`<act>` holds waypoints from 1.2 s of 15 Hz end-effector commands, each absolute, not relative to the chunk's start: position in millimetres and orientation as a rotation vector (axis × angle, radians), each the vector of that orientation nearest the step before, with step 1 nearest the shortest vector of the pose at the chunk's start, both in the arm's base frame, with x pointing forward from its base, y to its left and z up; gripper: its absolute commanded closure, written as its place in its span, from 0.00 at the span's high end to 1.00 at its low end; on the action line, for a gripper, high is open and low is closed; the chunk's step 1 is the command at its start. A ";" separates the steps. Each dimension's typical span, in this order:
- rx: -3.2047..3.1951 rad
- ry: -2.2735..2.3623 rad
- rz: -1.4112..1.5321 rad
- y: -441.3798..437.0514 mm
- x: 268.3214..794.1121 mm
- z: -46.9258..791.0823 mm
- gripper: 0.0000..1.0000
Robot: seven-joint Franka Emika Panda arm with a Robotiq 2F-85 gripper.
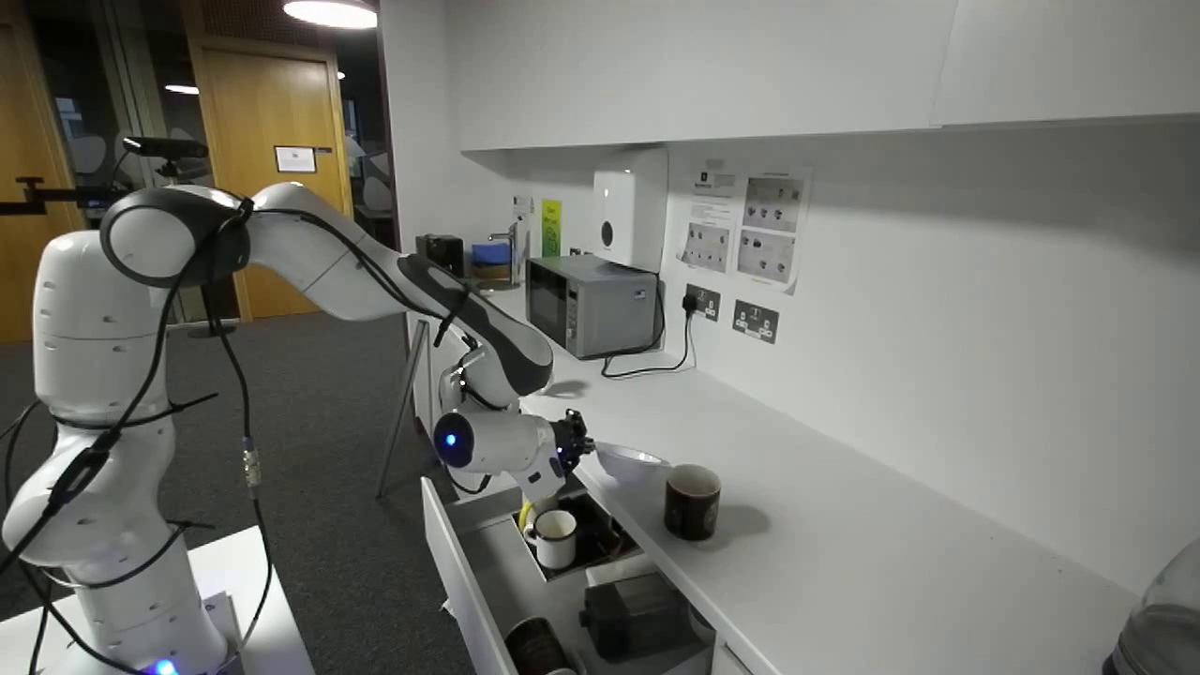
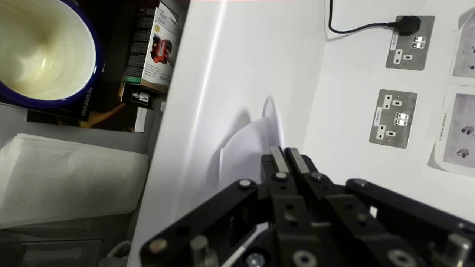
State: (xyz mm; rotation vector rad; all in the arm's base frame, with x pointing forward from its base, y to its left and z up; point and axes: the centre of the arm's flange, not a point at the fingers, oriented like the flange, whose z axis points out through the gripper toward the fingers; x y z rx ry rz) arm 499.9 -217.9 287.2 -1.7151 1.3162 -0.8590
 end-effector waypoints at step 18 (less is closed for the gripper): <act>-1.535 1.037 -0.786 -221.6 419.6 273.8 0.01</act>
